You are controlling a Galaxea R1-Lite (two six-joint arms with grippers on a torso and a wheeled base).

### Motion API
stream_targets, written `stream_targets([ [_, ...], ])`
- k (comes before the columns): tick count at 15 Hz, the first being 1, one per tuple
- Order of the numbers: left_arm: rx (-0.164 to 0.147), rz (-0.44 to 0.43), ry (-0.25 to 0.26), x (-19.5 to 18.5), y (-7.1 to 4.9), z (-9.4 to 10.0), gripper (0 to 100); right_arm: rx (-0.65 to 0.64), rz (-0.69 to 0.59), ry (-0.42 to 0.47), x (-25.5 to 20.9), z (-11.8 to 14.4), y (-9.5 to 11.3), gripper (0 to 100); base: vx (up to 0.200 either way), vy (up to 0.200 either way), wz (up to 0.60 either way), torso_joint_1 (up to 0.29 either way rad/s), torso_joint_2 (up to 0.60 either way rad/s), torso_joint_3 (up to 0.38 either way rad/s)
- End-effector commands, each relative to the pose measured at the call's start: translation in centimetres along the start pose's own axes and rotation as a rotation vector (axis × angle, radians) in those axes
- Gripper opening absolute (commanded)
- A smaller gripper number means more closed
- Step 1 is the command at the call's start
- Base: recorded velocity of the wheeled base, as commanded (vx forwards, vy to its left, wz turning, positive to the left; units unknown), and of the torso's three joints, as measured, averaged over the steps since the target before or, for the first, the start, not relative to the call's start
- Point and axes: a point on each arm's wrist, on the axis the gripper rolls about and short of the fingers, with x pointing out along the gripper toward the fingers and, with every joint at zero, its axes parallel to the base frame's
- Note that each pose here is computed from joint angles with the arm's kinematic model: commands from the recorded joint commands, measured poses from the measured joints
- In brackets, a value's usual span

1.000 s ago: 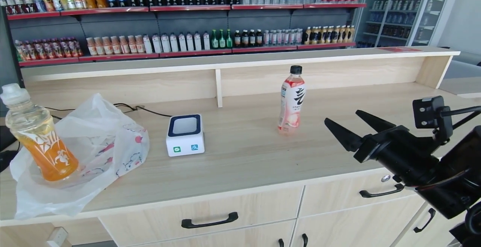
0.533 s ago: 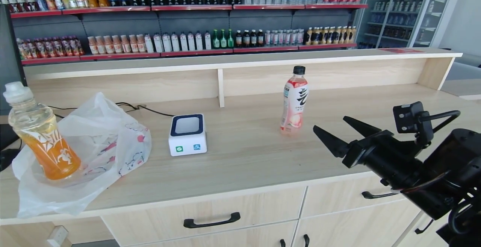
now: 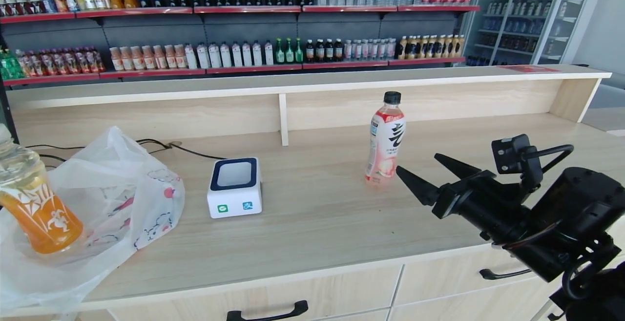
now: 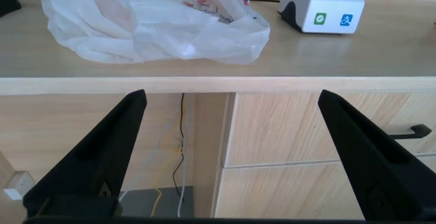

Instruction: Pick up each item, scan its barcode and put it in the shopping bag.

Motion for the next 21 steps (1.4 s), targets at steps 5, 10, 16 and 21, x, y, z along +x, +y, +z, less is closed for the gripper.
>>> stream_targets([
  [5, 0.002, 0.0, -0.002, 0.0, 0.0, 0.0, 100, -0.019, -0.021, -0.029, 4.2, -1.3, -0.4, 100, 0.0, 0.0, 0.0, 0.0, 0.0, 0.0],
  [10, 0.004, 0.001, -0.013, 0.0, 0.0, 0.1, 100, -0.014, -0.064, -0.031, 6.9, -3.0, -0.6, 100, 0.0, 0.0, 0.0, 0.0, 0.0, 0.0],
  [16, 0.005, 0.001, -0.013, 0.0, 0.0, 0.1, 100, 0.007, -0.067, -0.039, 9.1, -4.5, 0.5, 100, 0.0, 0.0, 0.0, 0.0, 0.0, 0.0],
  [21, 0.005, 0.005, -0.024, 0.0, 0.0, 0.2, 100, 0.016, -0.075, -0.088, 10.9, -4.5, 0.1, 100, 0.0, 0.0, 0.0, 0.0, 0.0, 0.0],
])
